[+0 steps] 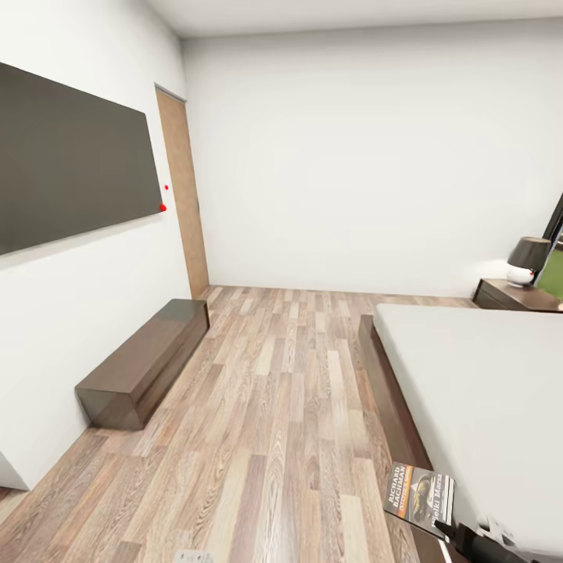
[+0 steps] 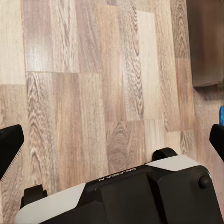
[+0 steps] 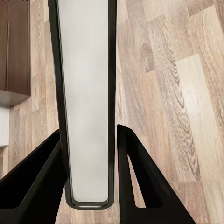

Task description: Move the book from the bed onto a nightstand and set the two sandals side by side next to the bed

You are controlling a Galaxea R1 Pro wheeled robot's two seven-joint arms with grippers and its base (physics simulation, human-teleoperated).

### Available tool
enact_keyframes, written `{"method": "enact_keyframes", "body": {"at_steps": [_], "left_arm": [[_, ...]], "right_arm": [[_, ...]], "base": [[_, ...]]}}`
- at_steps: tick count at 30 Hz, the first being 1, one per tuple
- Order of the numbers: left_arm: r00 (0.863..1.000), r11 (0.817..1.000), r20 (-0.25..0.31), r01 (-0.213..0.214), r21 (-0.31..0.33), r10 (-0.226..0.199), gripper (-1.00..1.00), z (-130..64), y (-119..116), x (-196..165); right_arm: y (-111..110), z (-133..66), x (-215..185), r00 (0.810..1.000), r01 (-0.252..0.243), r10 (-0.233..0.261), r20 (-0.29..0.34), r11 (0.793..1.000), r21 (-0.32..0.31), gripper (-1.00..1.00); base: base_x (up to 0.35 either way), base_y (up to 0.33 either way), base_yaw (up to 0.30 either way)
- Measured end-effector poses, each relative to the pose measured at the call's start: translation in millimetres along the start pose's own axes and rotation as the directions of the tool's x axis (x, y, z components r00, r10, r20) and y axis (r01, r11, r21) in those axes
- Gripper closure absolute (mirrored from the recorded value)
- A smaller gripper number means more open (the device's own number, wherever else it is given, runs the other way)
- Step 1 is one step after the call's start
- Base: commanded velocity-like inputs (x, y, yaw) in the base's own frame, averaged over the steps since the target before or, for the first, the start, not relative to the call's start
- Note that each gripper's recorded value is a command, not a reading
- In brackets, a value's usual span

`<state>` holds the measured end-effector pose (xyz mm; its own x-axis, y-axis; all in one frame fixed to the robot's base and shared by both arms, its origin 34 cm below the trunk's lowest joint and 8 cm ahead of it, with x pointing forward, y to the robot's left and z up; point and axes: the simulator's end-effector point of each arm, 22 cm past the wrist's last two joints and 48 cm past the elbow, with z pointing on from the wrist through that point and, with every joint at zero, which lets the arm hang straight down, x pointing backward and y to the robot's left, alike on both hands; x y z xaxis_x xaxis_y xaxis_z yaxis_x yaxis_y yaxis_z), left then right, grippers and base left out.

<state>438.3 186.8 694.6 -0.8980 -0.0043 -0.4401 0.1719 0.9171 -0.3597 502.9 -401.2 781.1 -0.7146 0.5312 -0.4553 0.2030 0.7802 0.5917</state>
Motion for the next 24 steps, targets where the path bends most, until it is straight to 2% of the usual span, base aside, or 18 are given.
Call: {"method": "enact_keyframes", "body": {"at_steps": [24], "left_arm": [[1.0,1.0,0.0,0.0,-0.001,0.0,-1.0,-0.1,0.4,0.1]], "right_arm": [[-0.3,0.0,0.8,1.0,0.003,-0.003,-0.003,1.0,0.001,1.0]], "base": [[0.32,0.0,0.0]]}}
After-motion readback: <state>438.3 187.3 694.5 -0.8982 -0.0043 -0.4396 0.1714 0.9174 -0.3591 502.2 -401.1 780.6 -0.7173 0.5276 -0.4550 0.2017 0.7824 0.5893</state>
